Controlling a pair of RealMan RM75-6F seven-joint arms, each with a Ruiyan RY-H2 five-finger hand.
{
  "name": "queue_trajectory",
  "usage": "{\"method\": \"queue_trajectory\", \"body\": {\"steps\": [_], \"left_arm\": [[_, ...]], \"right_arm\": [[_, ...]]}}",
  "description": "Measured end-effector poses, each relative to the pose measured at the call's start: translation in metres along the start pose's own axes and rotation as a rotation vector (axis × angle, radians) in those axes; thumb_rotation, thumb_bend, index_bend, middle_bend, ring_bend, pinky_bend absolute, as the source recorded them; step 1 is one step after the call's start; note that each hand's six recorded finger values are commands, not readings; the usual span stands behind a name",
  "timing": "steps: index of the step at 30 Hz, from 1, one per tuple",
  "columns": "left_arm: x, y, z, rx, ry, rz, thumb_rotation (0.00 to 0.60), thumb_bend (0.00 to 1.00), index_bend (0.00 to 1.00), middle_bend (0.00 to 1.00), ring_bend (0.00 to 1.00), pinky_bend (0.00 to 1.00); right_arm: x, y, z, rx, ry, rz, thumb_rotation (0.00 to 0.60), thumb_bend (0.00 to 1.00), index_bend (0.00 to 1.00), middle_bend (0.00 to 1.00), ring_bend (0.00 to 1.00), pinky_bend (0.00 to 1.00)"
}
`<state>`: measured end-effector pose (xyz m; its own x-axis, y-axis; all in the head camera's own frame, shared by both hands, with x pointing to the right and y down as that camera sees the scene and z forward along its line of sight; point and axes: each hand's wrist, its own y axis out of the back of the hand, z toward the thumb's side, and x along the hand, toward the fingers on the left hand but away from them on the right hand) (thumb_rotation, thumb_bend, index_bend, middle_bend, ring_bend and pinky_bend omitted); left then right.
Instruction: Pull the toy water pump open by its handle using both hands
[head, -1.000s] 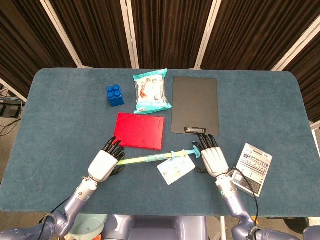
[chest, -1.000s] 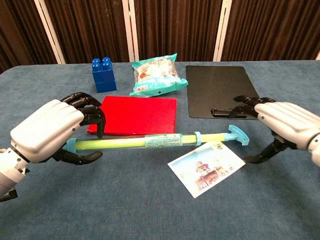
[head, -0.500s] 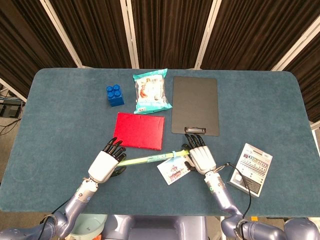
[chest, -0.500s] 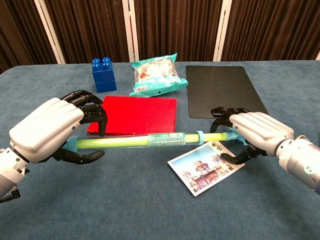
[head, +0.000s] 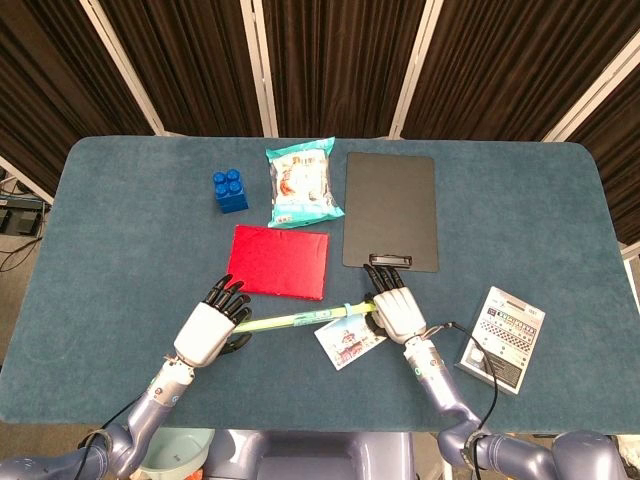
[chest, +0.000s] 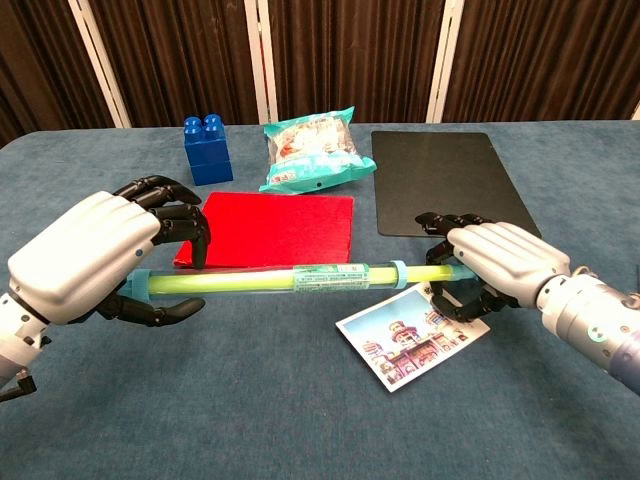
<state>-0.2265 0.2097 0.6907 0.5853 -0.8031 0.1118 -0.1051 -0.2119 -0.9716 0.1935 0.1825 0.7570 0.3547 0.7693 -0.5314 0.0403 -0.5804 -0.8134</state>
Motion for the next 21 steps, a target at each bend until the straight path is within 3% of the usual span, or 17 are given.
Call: {"method": "queue_trajectory", "body": {"steps": [14, 21], "left_arm": [[-0.009, 0.023, -0.001, -0.021, -0.010, 0.059, 0.600, 0.44, 0.75, 0.36, 0.17, 0.14], [-0.013, 0.032, -0.001, -0.026, -0.015, 0.081, 0.600, 0.44, 0.76, 0.36, 0.17, 0.14]], "right_arm": [[-0.006, 0.016, -0.017, 0.022, -0.019, -0.040, 0.600, 0.39, 0.79, 0.09, 0.00, 0.00], [-0.007, 0.025, -0.019, 0.040, -0.026, -0.067, 0.600, 0.34, 0.90, 0.16, 0.00, 0.00]]}}
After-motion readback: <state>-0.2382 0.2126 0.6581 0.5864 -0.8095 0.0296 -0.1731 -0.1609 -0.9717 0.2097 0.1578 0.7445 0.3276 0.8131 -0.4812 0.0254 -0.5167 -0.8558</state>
